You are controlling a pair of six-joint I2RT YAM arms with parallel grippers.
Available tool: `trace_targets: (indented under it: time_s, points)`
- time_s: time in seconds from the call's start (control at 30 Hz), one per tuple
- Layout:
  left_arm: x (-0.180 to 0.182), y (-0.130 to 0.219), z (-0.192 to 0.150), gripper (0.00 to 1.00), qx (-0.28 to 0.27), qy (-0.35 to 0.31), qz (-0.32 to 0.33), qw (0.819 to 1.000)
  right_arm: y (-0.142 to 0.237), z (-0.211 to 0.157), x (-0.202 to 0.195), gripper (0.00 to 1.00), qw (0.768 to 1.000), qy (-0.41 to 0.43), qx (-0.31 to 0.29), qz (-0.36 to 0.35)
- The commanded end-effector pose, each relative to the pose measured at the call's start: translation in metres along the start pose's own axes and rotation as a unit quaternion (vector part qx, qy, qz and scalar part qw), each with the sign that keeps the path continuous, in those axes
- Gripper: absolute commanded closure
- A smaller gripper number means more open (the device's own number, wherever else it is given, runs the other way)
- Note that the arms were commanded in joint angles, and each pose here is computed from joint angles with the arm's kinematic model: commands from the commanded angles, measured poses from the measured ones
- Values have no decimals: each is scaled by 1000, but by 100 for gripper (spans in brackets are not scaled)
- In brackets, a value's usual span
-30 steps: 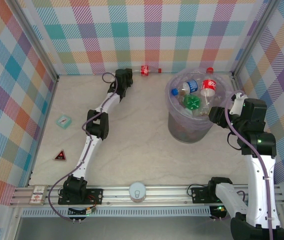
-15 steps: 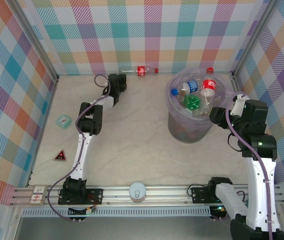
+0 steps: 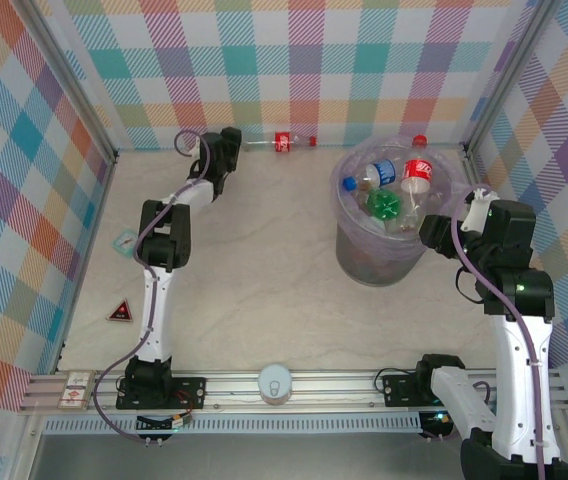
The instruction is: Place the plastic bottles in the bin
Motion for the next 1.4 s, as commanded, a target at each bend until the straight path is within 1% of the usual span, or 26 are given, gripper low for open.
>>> trace_targets:
  time_s: [0.0, 0.1, 0.23, 0.37, 0.53, 0.63, 0.77, 0.83, 0.97, 1.1, 1.27, 1.37]
  points:
    - [52, -22, -9, 21, 35, -12, 78, 996, 6, 0, -1, 39, 1000, 0, -7, -6]
    - [52, -36, -11, 15, 50, -28, 73, 996, 8, 1, -2, 39, 1000, 0, -9, -10]
    - [62, -45, -9, 8, 55, -45, 89, 993, 7, 1, -2, 39, 1000, -3, -11, -9]
    - [68, -50, -11, 8, 52, -41, 84, 994, 4, -1, -3, 40, 1000, -8, -10, -11]
    - [79, -58, -21, 11, 61, -23, 80, 995, 3, -3, -4, 40, 1000, -14, -14, -11]
    - [86, -59, -29, 15, 66, -26, 85, 994, 4, -3, -4, 40, 1000, -14, -18, -12]
    - [100, -63, -35, 23, 65, -15, 90, 994, 6, -2, -5, 40, 1000, -16, -22, -15]
    - [103, -65, -36, 31, 63, -13, 88, 994, 7, -2, -5, 39, 999, -17, -24, -15]
    - [109, -66, -37, 42, 63, -17, 91, 994, 10, -1, -5, 40, 999, -19, -28, -17]
    - [107, -65, -37, 57, 66, -29, 89, 993, 12, -2, -5, 40, 999, -23, -32, -20]
    - [99, -63, -38, 66, 79, -44, 82, 993, 12, -2, -5, 40, 999, -27, -34, -20]
    - [89, -59, -38, 74, 88, -60, 78, 991, 14, -2, -6, 40, 999, -27, -36, -21]
Point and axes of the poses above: each hand's point on the last joint's axis, 136 mm out from that joint toward the fingers, its own y axis back along the fingers, its own x axis along the line the jaws close on, z = x × y, the point moved 6 cm from there along y, back along the fingers, and after that the axes turned 1 degree about -y, right-handed, at the moved point
